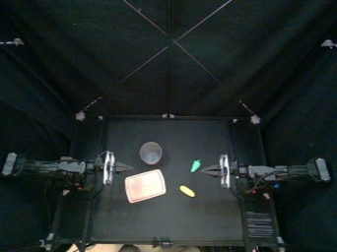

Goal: Pick the green grapes then place it on the pink plate
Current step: Pick the green grapes

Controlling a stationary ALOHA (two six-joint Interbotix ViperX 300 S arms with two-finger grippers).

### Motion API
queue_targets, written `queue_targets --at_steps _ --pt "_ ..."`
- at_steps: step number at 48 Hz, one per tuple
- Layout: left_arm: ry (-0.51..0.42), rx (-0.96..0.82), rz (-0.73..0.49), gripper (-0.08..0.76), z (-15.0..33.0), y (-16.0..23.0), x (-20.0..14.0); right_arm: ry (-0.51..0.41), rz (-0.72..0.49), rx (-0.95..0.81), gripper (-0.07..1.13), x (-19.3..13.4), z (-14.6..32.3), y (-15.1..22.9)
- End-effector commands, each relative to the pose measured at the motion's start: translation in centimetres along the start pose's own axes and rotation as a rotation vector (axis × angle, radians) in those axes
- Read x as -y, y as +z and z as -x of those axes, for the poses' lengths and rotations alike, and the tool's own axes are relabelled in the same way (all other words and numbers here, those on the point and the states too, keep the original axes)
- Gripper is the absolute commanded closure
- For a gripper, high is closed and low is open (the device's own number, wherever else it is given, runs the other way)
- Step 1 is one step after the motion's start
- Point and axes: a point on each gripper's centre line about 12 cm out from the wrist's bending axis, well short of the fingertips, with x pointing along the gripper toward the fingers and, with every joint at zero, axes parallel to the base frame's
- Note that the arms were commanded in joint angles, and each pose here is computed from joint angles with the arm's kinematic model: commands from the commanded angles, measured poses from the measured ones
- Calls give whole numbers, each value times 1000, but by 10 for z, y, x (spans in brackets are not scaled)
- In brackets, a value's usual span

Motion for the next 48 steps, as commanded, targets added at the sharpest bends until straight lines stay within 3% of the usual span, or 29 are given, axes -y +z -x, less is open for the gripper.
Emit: queue_targets --at_steps 1,14,20,24,33,36,39,48 --pt "3 -43 3 534 -4 1 -1 -4 -25 -40 907 0 -4 -8" --pt "20 -144 21 535 -3 -9 -3 -96 -202 -287 900 12 -17 -45" --pt "32 -148 23 535 -3 -10 -6 -161 -315 -319 849 22 -23 -49" --pt "38 -151 23 535 -3 -11 -7 -216 -430 -330 734 28 -27 -52" --pt "53 -160 20 535 -2 -14 -10 -315 -619 -360 239 39 -30 -64" --pt "60 -160 22 535 -2 -14 -11 -341 -664 -370 129 42 -30 -69" --pt "63 -159 20 535 -2 -14 -12 -368 -714 -384 82 44 -30 -74" --pt "67 -162 22 535 -2 -14 -13 -451 -855 -451 91 50 -29 -95"
